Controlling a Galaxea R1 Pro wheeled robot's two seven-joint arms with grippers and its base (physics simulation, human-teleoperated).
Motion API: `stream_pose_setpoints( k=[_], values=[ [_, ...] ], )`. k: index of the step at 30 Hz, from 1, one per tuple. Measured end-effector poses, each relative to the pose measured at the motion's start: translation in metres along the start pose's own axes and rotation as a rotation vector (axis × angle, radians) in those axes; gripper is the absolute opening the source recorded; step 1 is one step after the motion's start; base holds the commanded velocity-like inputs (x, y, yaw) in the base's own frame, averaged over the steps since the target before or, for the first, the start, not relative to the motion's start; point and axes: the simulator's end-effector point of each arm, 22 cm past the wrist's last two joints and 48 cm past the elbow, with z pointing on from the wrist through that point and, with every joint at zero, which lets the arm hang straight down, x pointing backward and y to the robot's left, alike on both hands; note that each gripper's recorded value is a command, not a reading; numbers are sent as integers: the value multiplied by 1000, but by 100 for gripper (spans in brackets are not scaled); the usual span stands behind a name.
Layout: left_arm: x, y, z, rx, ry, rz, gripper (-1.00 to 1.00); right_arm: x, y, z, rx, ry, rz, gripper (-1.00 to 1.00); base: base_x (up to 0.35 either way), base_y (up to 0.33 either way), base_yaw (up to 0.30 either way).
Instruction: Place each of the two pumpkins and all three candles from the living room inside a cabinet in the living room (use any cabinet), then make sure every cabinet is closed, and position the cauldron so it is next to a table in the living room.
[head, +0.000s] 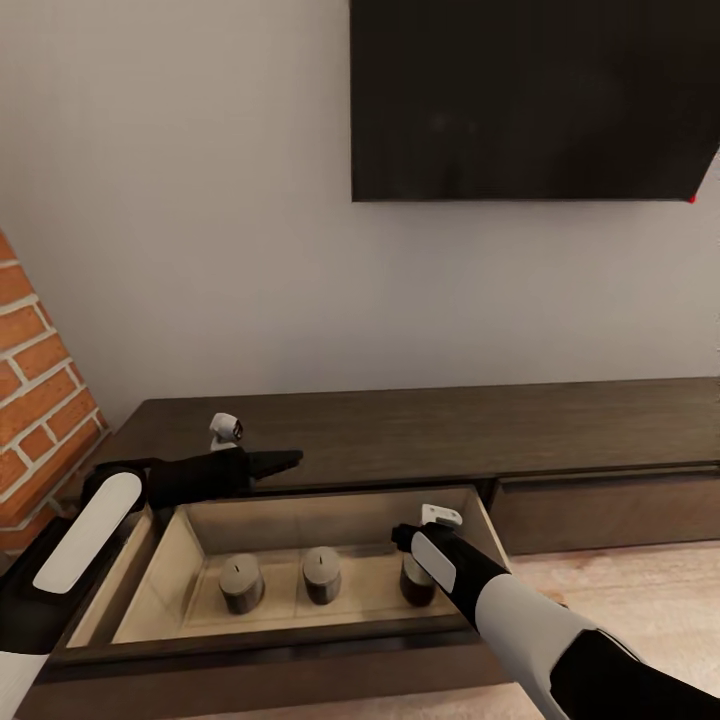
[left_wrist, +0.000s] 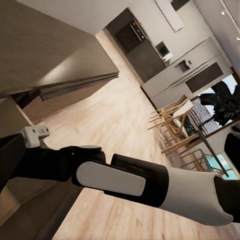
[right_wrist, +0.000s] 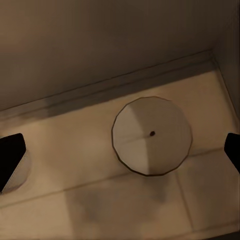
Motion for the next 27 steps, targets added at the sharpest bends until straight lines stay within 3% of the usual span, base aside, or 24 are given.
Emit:
stream_pose_setpoints(
  k=[27],
  values=[
    [-17, -57, -12, 20, -29, 102, 100, -50, 9, -49, -24, -111, 3, 100, -15, 0, 0]
  ],
)
